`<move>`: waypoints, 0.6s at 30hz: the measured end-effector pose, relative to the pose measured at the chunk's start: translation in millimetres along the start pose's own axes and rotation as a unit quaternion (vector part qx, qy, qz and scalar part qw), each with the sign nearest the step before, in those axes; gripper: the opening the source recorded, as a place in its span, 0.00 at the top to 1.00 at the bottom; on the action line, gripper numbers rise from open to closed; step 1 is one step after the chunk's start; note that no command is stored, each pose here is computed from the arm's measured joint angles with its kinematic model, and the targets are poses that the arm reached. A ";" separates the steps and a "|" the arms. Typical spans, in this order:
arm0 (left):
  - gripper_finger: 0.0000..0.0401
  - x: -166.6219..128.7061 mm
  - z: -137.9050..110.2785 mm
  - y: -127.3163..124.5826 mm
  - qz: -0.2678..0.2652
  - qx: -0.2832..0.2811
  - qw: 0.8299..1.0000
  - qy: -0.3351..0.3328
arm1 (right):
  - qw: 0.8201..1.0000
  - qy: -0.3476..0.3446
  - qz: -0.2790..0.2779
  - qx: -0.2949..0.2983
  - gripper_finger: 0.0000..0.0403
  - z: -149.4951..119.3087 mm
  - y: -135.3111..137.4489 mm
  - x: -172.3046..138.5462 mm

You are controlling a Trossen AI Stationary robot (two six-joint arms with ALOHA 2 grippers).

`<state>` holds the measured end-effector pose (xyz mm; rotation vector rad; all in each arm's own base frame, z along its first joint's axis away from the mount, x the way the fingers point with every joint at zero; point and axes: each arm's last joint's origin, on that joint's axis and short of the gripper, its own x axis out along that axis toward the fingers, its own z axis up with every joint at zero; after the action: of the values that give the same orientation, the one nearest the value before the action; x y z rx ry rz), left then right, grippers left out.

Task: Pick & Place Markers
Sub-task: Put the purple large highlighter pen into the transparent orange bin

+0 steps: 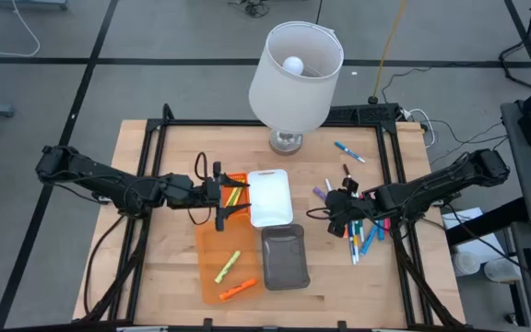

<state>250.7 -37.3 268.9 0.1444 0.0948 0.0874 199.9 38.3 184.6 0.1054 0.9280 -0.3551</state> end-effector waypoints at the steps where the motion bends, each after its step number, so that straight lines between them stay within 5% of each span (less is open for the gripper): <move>1: 0.36 0.6 0.1 1.1 0.003 -0.002 1.000 -0.002 | 1.000 0.003 -0.002 -0.003 0.57 -2.2 -1.6 2.1; 18: 0.39 1.7 -1.9 3.8 0.008 -0.012 1.000 0.006 | 1.000 -0.022 -0.001 -0.009 0.58 -27.1 -39.7 41.6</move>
<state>251.9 -33.1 267.4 0.1215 0.1045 0.1044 188.3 -3.0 137.7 0.0793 0.8869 -0.3496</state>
